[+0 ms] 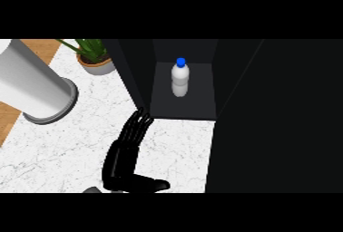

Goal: Pick up the bottled water, place it into the cabinet and close the cabinet

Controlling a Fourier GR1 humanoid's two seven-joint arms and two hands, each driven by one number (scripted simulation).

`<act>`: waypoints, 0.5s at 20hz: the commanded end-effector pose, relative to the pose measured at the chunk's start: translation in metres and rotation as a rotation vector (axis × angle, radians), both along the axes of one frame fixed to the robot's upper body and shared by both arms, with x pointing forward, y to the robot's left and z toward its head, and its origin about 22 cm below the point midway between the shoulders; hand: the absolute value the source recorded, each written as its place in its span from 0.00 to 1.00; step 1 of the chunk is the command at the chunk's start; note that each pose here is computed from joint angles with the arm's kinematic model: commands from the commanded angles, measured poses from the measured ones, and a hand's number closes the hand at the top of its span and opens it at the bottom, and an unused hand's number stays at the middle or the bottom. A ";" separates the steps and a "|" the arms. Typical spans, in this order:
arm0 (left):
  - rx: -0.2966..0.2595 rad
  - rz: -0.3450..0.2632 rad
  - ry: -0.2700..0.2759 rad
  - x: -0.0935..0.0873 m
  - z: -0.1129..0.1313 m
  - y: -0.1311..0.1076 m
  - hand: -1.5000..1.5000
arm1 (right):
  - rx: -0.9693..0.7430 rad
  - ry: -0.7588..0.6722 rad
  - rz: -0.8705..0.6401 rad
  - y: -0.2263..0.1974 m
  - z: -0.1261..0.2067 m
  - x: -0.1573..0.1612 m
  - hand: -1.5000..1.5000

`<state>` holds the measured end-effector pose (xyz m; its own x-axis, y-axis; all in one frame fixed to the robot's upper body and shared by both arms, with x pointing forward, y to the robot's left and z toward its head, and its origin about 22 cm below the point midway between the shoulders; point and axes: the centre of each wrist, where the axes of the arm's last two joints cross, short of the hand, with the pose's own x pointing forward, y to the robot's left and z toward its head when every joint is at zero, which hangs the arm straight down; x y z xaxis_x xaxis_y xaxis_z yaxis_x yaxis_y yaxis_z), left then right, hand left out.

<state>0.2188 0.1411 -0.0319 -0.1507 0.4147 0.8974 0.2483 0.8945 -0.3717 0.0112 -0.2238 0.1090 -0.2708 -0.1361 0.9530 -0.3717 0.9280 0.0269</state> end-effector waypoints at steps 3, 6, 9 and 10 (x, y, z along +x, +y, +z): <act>-0.001 -0.018 -0.026 -0.052 -0.003 0.050 0.00 | -0.198 -0.122 0.252 -0.002 0.034 0.011 1.00; 0.019 -0.037 -0.037 -0.052 0.007 0.076 0.00 | -0.297 -0.140 0.393 -0.006 0.036 0.017 1.00; 0.032 0.015 -0.075 -0.058 0.013 0.104 0.00 | -0.270 -0.172 0.430 0.002 0.047 0.018 1.00; 0.048 0.036 -0.078 -0.055 0.012 0.115 0.00 | -0.282 -0.192 0.443 0.002 0.052 0.018 1.00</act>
<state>0.1699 0.2232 -0.0264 -0.2006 0.3924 0.8977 0.2597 0.9048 -0.3375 0.0252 -0.2305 0.1138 -0.2593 -0.1118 0.9593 -0.6389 0.7647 -0.0836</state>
